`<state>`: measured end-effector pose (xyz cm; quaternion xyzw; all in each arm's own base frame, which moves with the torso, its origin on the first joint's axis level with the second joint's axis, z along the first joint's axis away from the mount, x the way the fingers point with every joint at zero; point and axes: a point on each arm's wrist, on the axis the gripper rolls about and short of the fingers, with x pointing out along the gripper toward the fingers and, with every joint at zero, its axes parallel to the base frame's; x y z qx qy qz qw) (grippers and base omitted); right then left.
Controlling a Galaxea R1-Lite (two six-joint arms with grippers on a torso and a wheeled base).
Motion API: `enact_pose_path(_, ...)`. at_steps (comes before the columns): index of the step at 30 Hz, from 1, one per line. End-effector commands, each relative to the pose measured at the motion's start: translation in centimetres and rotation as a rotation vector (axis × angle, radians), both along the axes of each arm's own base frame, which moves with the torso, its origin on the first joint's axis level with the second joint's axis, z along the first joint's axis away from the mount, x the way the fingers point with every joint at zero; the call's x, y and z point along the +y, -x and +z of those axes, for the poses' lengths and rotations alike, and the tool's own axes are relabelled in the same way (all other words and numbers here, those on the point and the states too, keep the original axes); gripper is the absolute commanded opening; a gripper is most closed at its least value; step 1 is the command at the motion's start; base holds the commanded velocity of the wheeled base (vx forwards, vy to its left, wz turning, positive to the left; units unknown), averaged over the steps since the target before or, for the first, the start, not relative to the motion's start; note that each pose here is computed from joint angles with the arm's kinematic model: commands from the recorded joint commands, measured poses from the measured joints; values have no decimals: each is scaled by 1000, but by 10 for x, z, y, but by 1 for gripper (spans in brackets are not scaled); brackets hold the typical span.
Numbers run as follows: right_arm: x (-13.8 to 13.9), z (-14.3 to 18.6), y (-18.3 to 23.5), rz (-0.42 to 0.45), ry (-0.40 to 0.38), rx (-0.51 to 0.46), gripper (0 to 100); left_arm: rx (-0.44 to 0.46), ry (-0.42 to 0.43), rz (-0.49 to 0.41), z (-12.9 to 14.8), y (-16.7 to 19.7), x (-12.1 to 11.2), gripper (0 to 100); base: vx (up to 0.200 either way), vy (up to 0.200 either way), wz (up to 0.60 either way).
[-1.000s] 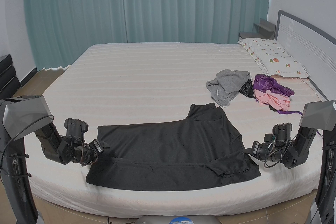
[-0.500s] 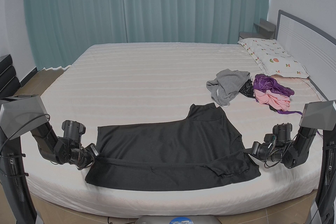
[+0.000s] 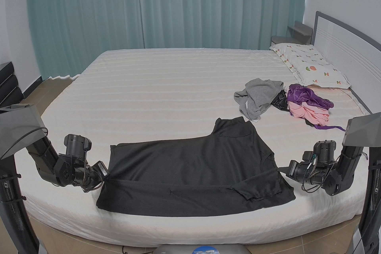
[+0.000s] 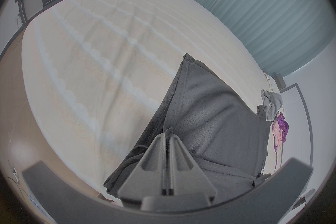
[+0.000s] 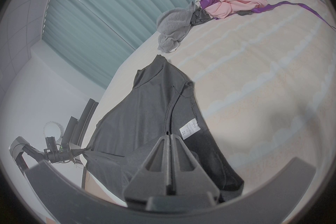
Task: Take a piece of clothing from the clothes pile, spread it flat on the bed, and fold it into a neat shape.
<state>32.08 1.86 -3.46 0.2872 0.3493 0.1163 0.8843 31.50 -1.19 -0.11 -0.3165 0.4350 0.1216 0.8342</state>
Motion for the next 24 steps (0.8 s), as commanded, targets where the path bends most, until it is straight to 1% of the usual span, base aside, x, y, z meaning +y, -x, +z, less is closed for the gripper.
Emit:
enact_pose_path(1,1,0,3,5,0,7,0,-4,0,1,-1,-2,0,0,0,0,0)
enact_pose_path(4,1,0,3,5,0,5,0,2,1,0,-5,-3,0,0,0,0,0)
enact_pose_path(5,1,-1,2,3,0,7,0,19,1,0,-13,-7,0,0,0,0,0)
enact_pose_path(7,1,-4,2,3,0,13,0,28,0,-2,-18,-8,-1,0,0,0,0)
enact_pose_path(8,1,-4,2,3,0,14,0,30,-1,-2,-18,-9,-1,100,0,0,0)
enact_pose_path(11,1,-5,2,4,-1,17,0,13,1,-2,-16,-14,-1,100,0,0,0)
enact_pose_path(14,1,-7,2,3,-7,24,0,-34,5,0,-11,-28,-1,100,0,0,0)
enact_pose_path(18,2,-5,0,-4,-69,41,0,-125,12,20,-3,-62,4,100,0,0,0)
enact_pose_path(20,1,-4,0,-8,-86,44,0,-166,17,21,-2,-78,6,100,0,0,0)
enact_pose_path(22,1,-5,-1,-12,-91,47,0,-186,21,15,-4,-91,6,100,0,0,0)
enact_pose_path(24,2,-6,0,-10,-92,54,0,-187,27,5,-10,-103,6,100,0,0,0)
